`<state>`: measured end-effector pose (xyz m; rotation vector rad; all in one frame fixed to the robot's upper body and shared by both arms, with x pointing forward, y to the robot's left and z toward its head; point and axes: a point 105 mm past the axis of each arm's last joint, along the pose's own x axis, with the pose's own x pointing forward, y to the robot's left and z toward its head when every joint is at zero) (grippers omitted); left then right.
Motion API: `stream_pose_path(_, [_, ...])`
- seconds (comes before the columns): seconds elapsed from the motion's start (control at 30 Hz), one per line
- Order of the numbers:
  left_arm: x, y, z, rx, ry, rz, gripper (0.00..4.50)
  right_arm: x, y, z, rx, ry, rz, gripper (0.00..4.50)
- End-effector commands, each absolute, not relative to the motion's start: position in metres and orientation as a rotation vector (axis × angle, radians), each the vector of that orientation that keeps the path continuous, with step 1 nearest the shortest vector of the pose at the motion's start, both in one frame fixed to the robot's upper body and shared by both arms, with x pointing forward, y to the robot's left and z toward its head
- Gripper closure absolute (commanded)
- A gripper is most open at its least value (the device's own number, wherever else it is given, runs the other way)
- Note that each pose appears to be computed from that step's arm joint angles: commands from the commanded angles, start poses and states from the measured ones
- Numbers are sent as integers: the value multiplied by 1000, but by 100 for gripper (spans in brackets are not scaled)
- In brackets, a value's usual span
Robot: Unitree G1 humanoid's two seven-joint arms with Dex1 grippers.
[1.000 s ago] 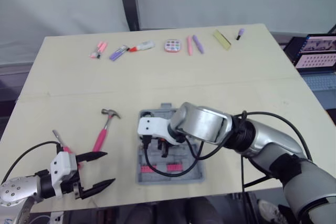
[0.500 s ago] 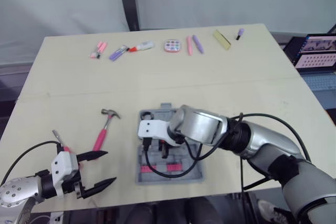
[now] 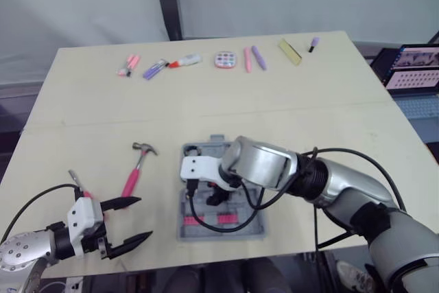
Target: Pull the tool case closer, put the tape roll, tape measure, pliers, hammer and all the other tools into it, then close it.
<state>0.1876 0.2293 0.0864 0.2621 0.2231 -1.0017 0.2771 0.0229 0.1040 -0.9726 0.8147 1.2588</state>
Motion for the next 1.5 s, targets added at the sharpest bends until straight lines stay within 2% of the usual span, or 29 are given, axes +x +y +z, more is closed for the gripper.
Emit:
stream_pose_path(0.03, [188,222,92,266,196,-1020,0,273,29,125,-955,748,1296,173])
stream_pose_path(0.27, [191,218,96,264,185,-1023,0,271,17,147,-788,685,1333,173])
stream_pose_path(0.37, [193,216,99,259,174,-1026,0,273,2,149,-697,635,1345,261])
stream_pose_path(0.47, [196,213,101,260,167,-1033,0,271,-8,146,-631,560,1374,412])
stream_pose_path(0.5, [198,212,102,260,164,-1034,0,270,-10,145,-605,524,1387,448])
stream_pose_path(0.63, [201,210,103,258,158,-1038,0,266,-7,151,-548,285,1427,448])
stream_pose_path(1.1, [207,206,110,266,155,-1040,0,272,-9,106,-588,301,1440,448])
stream_pose_path(1.5, [205,207,109,266,159,-1028,0,279,-10,88,-623,323,1439,448])
